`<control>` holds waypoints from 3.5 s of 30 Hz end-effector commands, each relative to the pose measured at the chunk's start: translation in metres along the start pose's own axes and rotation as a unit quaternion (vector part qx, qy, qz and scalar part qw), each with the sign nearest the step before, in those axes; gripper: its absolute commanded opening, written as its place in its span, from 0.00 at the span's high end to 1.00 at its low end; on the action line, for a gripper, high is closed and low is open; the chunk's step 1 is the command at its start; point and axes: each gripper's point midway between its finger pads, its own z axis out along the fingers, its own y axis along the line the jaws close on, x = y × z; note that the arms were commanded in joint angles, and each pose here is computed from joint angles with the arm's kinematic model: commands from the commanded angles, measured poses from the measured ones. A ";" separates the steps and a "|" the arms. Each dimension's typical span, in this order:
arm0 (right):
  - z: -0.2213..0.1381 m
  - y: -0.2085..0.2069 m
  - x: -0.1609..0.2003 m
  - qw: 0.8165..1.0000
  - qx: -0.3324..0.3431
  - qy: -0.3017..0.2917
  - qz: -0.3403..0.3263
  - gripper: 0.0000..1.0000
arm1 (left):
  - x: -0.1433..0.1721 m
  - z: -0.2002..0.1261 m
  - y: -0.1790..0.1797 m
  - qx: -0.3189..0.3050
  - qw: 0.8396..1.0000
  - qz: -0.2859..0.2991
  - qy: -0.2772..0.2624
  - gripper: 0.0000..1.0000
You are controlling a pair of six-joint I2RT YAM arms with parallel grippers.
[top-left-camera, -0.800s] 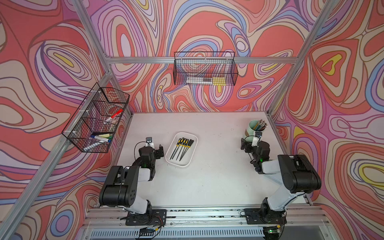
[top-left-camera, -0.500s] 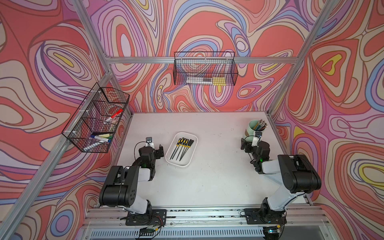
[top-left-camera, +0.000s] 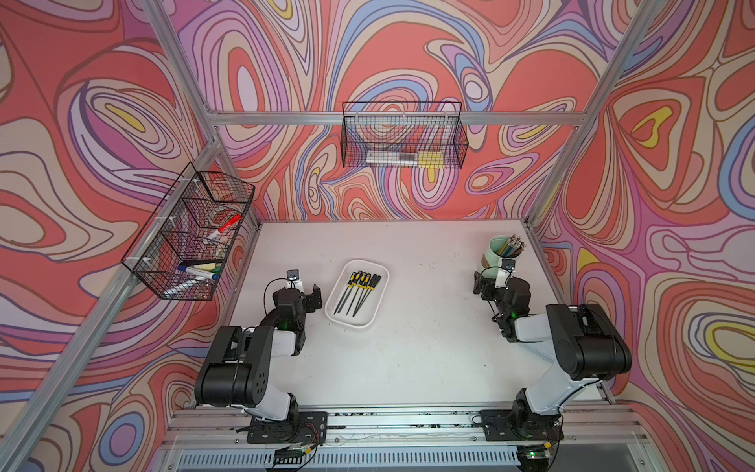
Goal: Take the file tool out of the storage box
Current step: Pick up the file tool from the storage box.
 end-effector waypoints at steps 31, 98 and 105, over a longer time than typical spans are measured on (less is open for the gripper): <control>-0.038 0.081 -0.112 0.997 -0.066 0.044 0.002 0.02 | -0.101 -0.043 -0.118 0.141 0.984 0.008 0.112 0.03; -0.106 0.117 -0.073 0.979 -0.130 0.157 0.012 0.14 | 0.002 0.070 -0.198 0.156 0.929 0.118 0.313 0.78; -0.105 0.116 -0.072 0.979 -0.130 0.158 0.011 0.14 | 0.016 0.067 -0.196 0.158 0.920 0.127 0.335 0.77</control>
